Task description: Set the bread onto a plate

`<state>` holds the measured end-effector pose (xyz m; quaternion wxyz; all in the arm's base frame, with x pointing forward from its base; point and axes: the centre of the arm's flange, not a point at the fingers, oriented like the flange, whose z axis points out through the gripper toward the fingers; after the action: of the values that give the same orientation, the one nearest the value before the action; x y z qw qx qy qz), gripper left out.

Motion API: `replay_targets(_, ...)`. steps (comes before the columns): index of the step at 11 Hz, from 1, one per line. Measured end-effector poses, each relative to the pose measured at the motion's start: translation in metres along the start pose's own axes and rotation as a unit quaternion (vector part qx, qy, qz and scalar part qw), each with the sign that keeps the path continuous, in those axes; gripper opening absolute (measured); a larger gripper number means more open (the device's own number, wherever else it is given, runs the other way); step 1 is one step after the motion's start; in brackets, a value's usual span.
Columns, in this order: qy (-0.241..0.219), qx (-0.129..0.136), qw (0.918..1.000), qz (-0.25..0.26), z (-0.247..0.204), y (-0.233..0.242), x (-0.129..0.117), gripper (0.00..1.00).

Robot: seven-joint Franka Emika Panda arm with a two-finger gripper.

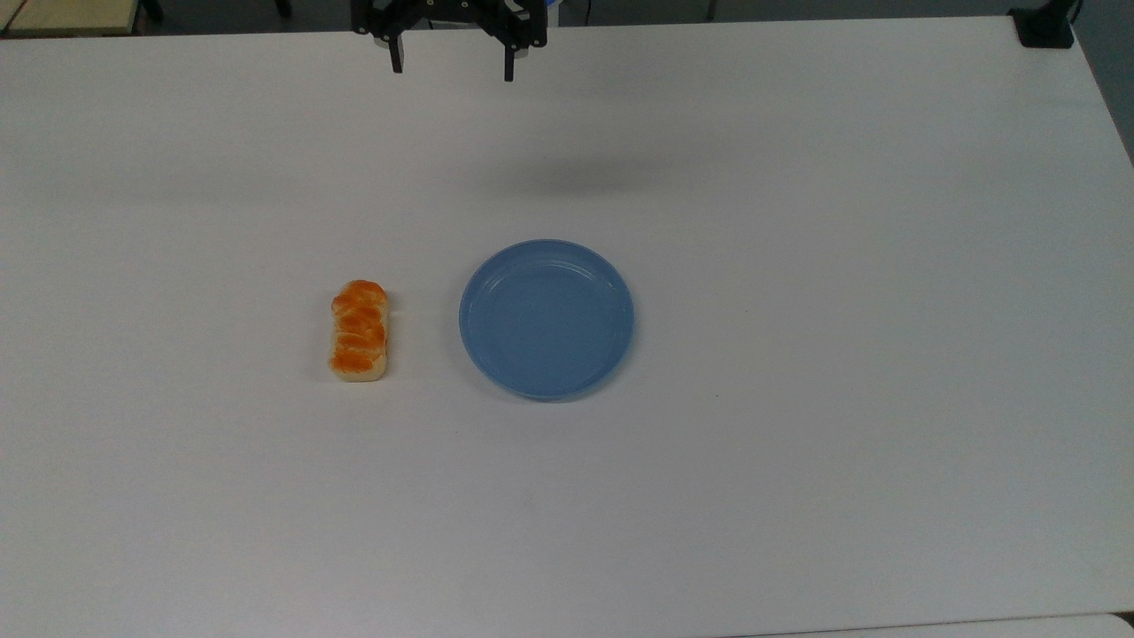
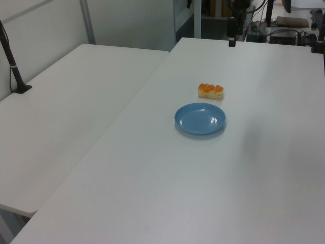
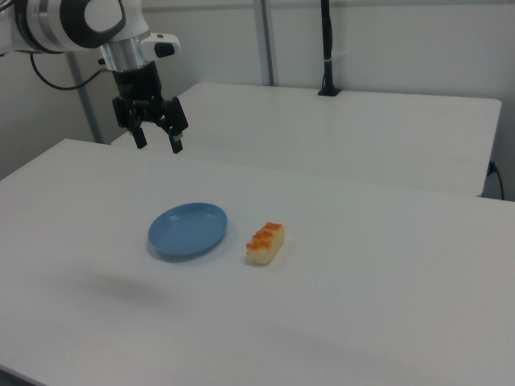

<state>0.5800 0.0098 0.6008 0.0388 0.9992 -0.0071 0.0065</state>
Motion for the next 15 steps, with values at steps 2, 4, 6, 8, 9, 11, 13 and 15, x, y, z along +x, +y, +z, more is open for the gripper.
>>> replay_targets(2, -0.008, 0.000, 1.0000, 0.000, 0.006, 0.000, -0.001, 1.00)
replay_targets(4, -0.009, 0.000, 1.0000, 0.000, 0.007, 0.000, -0.001, 1.00)
replay_targets(6, -0.011, -0.001, 0.9999, 0.000, 0.009, 0.000, -0.001, 1.00)
replay_targets(8, -0.012, -0.001, 0.9999, 0.000, 0.010, 0.000, -0.001, 1.00)
replay_targets(9, -0.013, -0.001, 0.9999, -0.001, 0.011, 0.000, -0.002, 1.00)
replay_targets(11, -0.016, -0.001, 0.9997, -0.021, 0.014, 0.005, -0.001, 1.00)
replay_targets(13, -0.018, 0.000, 0.9995, -0.025, 0.016, 0.024, 0.000, 1.00)
replay_targets(15, -0.008, 0.004, 0.9996, -0.027, 0.027, 0.049, 0.008, 1.00)
